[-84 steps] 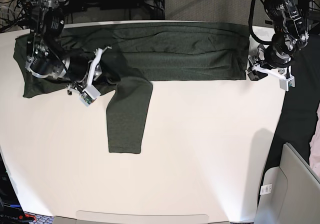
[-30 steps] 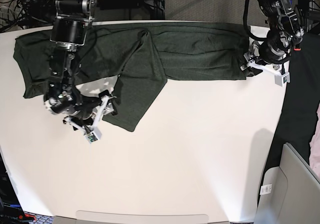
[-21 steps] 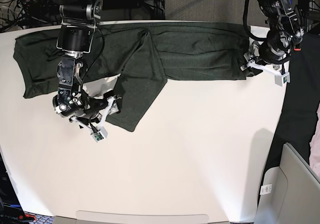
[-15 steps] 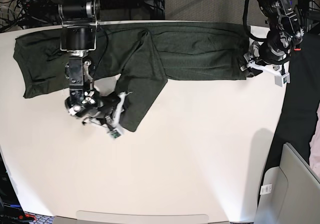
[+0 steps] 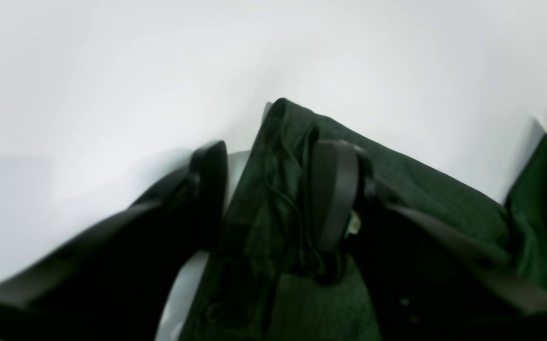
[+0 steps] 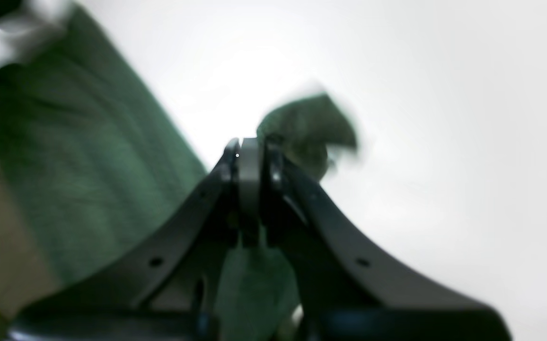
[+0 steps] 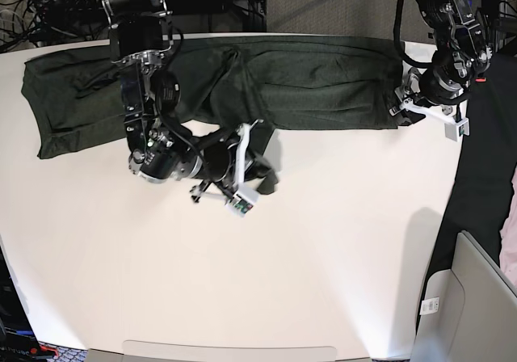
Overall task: Fold the T-shirt properly
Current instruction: 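Carry the sleeve across the strip toward the left gripper with the right gripper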
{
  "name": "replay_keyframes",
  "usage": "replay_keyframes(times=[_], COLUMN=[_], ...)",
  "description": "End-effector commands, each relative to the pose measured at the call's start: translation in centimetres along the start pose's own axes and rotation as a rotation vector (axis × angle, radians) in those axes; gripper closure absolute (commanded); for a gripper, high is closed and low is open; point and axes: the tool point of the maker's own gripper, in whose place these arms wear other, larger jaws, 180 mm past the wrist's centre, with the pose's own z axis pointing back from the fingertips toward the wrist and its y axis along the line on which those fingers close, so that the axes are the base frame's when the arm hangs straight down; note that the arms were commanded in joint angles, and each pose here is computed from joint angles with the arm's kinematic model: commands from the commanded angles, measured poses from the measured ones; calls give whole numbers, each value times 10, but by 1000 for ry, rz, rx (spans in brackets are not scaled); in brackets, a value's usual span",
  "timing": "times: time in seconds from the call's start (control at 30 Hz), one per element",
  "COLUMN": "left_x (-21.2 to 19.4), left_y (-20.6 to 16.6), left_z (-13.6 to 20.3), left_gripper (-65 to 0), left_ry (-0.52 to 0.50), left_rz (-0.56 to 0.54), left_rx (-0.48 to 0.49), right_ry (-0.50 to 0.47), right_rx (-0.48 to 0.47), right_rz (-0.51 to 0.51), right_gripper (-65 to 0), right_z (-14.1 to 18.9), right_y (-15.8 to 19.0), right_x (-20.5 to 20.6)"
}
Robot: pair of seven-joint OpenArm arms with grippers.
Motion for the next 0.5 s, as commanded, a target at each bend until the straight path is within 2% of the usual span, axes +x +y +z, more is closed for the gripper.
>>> replay_keyframes(times=[0.0,0.1,0.2,0.47], left_x=[13,14,14,12], left_y=[-2,0,1,1], left_z=[4,5,5,5], left_gripper=[-267,-267,-267,-267], left_ry=[-41,-42,-41,-38], left_rz=[-15,-16,-16,-15], left_rx=[-7,-2,-1,0], right_ry=[-32,-81,-85,-81], right_rx=[26,127,175,324], right_rz=[6,-35,-50,40], right_gripper=[-3,-3,-4,-4], right_z=[1,-6,-11,-22], right_y=[8,34,51,103], right_x=[10,21,26,42])
